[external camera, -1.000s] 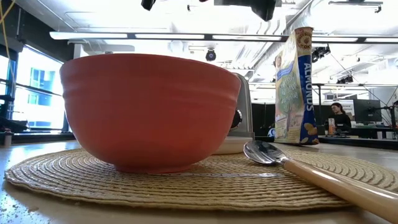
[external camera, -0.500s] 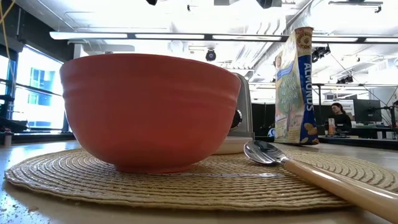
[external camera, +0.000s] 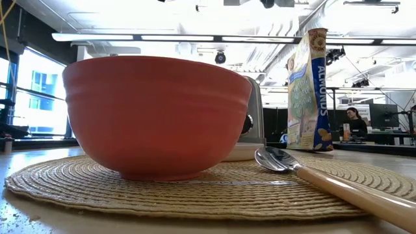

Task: Arrange a breakfast setting
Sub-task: Put the apple on the plate

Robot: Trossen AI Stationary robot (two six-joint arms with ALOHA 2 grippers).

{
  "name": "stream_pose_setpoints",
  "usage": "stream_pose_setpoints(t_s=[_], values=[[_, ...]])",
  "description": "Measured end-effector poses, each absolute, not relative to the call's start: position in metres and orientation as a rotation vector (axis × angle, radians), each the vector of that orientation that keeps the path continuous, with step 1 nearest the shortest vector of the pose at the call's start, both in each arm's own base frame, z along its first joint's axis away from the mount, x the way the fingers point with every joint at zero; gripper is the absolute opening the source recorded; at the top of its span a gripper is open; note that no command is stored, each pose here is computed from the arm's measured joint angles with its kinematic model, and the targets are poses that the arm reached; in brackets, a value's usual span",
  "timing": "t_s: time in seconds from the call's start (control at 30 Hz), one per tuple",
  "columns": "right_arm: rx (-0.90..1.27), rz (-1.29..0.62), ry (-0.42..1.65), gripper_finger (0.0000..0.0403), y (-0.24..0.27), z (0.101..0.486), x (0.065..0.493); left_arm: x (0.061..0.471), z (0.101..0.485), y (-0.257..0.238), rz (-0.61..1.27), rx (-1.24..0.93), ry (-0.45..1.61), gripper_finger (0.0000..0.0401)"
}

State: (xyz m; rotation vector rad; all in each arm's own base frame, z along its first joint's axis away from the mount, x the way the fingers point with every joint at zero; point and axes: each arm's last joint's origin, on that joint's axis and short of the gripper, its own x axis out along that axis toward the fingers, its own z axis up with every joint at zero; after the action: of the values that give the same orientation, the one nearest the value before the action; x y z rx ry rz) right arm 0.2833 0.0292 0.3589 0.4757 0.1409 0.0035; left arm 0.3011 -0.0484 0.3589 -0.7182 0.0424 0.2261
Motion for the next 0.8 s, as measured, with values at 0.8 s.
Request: stream_pose_setpoints(t_s=[0.8], values=[[0.413, 0.012, 0.09, 0.0315, 0.032, 0.348, 0.306, 0.303, 0.357, -0.049, 0.203, -0.747, 0.055, 0.0255]])
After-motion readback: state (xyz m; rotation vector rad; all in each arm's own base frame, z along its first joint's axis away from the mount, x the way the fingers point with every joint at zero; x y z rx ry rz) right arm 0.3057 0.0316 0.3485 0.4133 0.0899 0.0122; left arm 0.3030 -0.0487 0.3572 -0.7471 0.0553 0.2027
